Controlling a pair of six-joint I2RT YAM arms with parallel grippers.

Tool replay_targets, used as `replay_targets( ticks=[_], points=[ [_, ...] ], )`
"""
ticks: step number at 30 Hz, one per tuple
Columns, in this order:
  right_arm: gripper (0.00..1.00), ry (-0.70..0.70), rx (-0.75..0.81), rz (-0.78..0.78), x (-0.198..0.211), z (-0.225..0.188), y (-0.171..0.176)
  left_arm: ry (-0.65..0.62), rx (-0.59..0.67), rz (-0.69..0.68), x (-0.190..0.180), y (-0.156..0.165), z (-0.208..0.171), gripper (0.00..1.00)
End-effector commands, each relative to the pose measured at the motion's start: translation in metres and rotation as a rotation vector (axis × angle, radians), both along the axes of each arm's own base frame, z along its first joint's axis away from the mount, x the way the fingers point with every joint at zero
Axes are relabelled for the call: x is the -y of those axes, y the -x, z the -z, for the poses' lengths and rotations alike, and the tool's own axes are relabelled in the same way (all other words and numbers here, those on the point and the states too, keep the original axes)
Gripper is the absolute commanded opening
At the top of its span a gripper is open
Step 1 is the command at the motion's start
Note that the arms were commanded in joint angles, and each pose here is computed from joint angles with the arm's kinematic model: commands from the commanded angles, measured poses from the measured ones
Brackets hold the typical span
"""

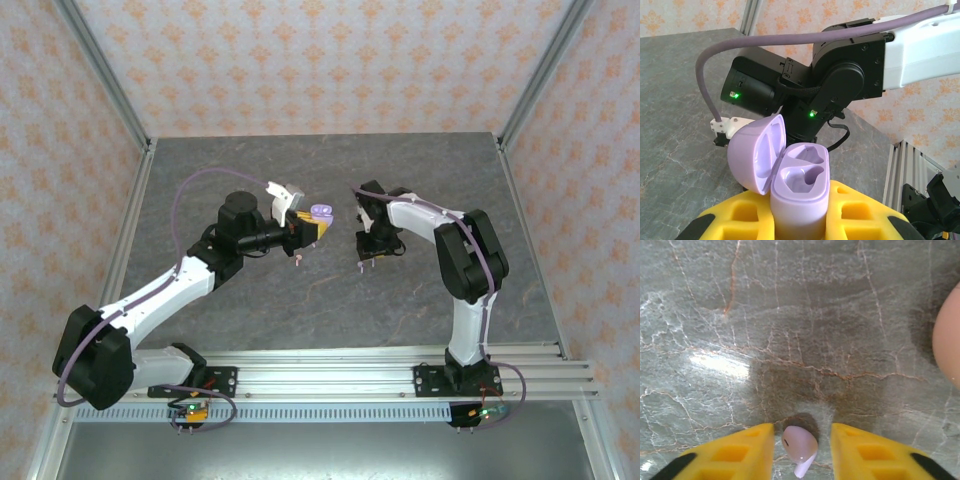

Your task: Insert the wireless bluetooth earbuds into the charging case

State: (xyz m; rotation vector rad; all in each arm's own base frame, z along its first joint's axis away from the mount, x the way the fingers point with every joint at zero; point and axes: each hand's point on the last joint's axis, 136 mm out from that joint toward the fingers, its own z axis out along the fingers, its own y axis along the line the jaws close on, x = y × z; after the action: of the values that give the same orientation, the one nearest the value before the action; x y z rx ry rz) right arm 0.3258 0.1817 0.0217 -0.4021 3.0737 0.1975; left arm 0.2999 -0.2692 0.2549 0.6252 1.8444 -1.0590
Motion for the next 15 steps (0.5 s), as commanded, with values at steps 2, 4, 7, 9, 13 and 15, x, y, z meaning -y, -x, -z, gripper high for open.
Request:
replay_targets(
  ticks=[2, 4, 7, 9, 13, 15],
  points=[
    [0.42, 0.013, 0.024, 0.069, 0.002, -0.009, -0.006, -0.002, 0.033, -0.004, -0.001, 0.005, -0.008, 0.02],
    [0.43, 0.009, 0.028, 0.138, 0.001, -0.012, -0.008, -0.002, 0.035, -0.005, -0.002, 0.005, -0.009, 0.02],
    [0.43, 0.027, 0.032, 0.259, 0.006, -0.014, -0.010, -0.004, 0.036, -0.006, -0.002, 0.005, -0.008, 0.02],
    [0.42, 0.022, 0.030, 0.320, 0.007, -0.014, -0.009, -0.002, 0.037, -0.006, -0.002, 0.005, -0.009, 0.02],
    [0.42, 0.020, 0.054, 0.399, 0.011, -0.015, -0.010, -0.002, 0.036, -0.004, -0.002, 0.006, -0.009, 0.02],
    [0.42, 0.013, 0.044, 0.401, 0.009, -0.015, -0.009, -0.001, 0.037, -0.004, -0.002, 0.005, -0.009, 0.02]
  ],
)
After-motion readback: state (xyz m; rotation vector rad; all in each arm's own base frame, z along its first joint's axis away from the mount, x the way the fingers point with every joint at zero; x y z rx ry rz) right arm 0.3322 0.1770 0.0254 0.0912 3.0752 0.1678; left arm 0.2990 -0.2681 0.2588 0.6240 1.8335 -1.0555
